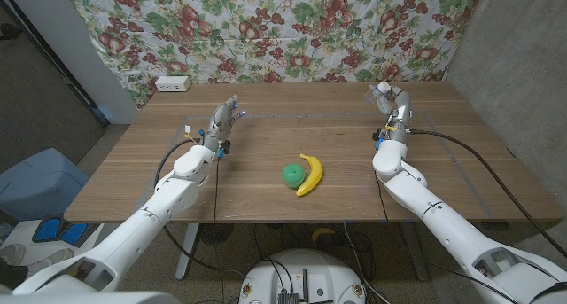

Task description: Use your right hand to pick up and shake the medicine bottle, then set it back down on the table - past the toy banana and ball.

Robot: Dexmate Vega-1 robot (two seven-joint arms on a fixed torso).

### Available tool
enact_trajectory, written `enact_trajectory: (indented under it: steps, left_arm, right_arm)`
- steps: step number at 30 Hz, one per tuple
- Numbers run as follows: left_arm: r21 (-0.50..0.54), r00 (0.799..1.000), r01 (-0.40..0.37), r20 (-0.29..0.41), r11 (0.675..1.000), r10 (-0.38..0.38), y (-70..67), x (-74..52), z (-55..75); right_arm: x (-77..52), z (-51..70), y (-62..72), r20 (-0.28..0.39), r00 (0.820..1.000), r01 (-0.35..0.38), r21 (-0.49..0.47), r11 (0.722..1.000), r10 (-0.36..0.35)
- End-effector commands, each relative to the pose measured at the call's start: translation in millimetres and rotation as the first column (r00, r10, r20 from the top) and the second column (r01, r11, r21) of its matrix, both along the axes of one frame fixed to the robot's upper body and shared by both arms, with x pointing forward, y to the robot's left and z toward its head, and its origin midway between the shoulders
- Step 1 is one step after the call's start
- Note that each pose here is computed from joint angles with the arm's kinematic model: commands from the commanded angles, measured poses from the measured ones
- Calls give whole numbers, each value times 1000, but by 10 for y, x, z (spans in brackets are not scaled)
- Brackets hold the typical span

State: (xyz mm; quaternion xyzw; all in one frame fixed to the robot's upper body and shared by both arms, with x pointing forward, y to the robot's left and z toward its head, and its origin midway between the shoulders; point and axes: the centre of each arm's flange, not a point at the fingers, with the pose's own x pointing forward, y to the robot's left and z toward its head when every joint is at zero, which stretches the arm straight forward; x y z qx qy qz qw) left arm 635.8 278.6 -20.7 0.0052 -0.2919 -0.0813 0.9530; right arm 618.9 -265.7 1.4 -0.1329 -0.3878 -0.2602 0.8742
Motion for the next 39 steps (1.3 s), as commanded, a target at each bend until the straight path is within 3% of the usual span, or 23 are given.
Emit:
enact_trajectory:
  steps: [1, 13, 20, 33, 39]
  left_arm:
    - [4, 1000, 1, -1, 1000, -1, -14, 16, 18]
    - [4, 1000, 1, -1, 1000, -1, -4, 4, 7]
    - [4, 1000, 2, 0, 1000, -2, 12, -9, 1]
    - [0, 1000, 2, 3, 1000, -2, 51, -30, -13]
    - [2, 1000, 4, 4, 1000, -4, 61, -30, -13]
  right_arm:
    - [29, 91, 4, -95, 994, -59, -144, 988, 45]
    - [73, 196, 60, -252, 963, -167, -295, 941, 92]
    - [83, 216, 104, -291, 953, -181, -323, 929, 85]
    - [50, 190, 136, -233, 970, -141, -286, 948, 74]
    - [7, 131, 139, -144, 989, -75, -212, 974, 44]
